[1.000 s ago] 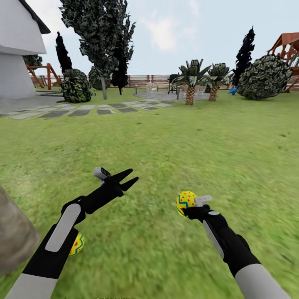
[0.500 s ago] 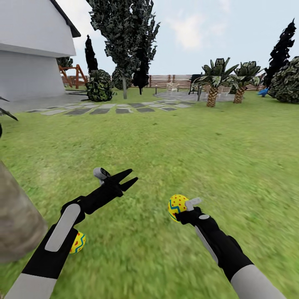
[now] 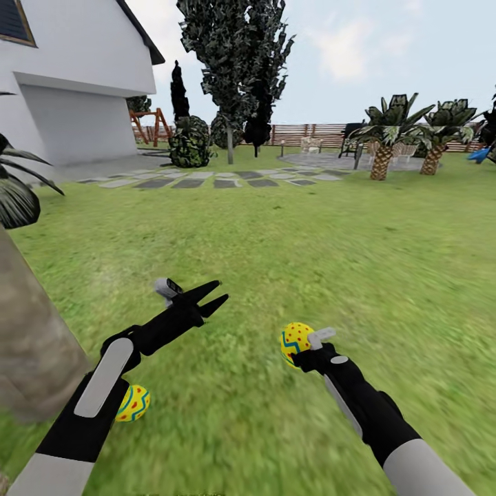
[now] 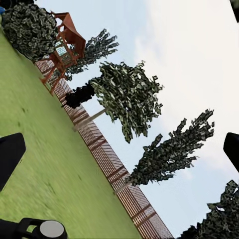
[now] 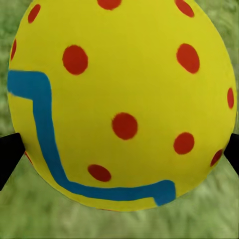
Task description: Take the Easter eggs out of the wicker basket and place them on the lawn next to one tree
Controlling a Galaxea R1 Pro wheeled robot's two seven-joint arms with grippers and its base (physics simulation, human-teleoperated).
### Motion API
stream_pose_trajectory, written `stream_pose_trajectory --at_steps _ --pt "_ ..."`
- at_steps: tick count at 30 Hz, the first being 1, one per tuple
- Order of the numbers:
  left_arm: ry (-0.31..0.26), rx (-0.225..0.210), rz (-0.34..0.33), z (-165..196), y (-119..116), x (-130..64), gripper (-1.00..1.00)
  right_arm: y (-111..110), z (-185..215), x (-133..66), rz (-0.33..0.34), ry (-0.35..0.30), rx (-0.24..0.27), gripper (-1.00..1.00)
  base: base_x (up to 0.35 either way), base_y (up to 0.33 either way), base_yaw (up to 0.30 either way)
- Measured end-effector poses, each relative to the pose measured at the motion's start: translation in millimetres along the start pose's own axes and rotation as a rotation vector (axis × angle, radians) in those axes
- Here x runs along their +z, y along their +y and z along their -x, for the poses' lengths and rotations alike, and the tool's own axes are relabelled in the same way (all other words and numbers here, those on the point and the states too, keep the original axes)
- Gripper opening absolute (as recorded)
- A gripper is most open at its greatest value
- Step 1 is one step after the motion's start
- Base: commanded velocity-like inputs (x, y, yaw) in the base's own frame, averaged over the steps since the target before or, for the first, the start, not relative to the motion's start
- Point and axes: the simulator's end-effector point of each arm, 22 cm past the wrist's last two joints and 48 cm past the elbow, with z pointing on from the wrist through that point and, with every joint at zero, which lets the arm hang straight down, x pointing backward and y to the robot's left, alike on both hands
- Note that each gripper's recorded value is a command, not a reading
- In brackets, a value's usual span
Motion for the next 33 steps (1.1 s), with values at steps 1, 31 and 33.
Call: stream_pose_trajectory --at_steps 1,31,33 --pt "0.0 0.0 0.0 0.0 0.1 -0.1 1.0 -1.4 0.0 0.0 -0.008 0.0 -0.001 -1.0 0.0 0.0 0.294" --pt "0.0 -0.001 0.0 -0.1 0.5 0.0 1.0 -7.0 -1.8 0.5 -0.044 0.005 0.0 -1.0 0.081 -0.113 0.294" --pt "0.0 -0.001 0.001 -0.1 0.5 0.0 1.0 -6.9 -1.8 0.5 -0.044 0.006 0.0 -1.0 0.0 -0.005 0.294"
